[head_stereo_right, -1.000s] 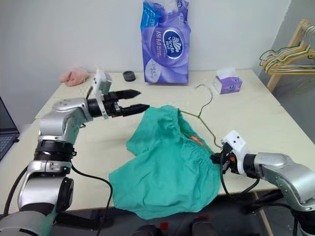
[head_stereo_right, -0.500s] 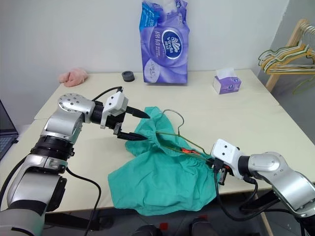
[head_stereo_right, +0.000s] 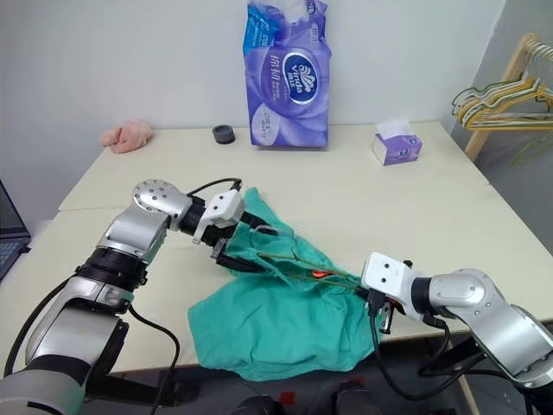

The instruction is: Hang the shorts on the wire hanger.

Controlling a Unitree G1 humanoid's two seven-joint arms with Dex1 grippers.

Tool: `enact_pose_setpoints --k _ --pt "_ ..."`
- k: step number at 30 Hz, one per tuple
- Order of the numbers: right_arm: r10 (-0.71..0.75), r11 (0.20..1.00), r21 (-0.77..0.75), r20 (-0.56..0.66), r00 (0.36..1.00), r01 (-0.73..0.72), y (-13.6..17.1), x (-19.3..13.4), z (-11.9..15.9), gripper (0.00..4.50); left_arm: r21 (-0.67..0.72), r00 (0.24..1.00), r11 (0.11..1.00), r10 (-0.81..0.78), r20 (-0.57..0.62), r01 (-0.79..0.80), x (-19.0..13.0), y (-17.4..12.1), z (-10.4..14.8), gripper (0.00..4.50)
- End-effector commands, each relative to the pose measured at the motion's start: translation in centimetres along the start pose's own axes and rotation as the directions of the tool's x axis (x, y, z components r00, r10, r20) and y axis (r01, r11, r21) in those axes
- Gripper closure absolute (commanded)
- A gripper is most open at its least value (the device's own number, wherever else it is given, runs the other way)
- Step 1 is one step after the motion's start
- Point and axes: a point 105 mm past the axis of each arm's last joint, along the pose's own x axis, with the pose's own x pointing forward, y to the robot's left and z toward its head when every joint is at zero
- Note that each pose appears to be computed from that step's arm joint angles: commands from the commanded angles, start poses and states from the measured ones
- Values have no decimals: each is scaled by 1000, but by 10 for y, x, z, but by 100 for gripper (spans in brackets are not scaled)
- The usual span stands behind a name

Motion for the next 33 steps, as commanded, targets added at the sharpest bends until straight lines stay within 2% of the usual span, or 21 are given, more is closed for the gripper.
enact_pose_setpoints --k 1,13,17,22,25,27,32,33 --pt "-9 997 -75 50 999 13 -1 -4 19 450 33 999 999 -39 -20 40 3 -6 2 2" --pt "-16 994 -102 65 998 23 -3 -4 23 450 8 994 995 -94 -52 95 9 -16 -9 2" --pt "-11 993 -119 72 997 20 -2 -4 26 450 -16 995 995 -97 -20 96 15 -15 -6 81" --pt "-10 991 -131 72 997 20 -1 -4 27 450 -27 996 996 -90 8 91 22 -14 -5 238" --pt "-10 991 -135 72 997 20 -1 -4 27 450 -21 995 995 -101 11 102 28 -18 -7 310" --pt "-9 989 -146 70 998 19 -1 -4 27 450 -14 994 994 -106 10 106 31 -20 -8 326" --pt "-27 981 -192 65 998 39 -4 -4 27 450 -8 996 996 -93 -7 93 31 -20 -11 326" --pt "-33 978 -202 58 998 44 -6 -6 26 425 -9 996 996 -86 -12 86 30 -19 -13 326"
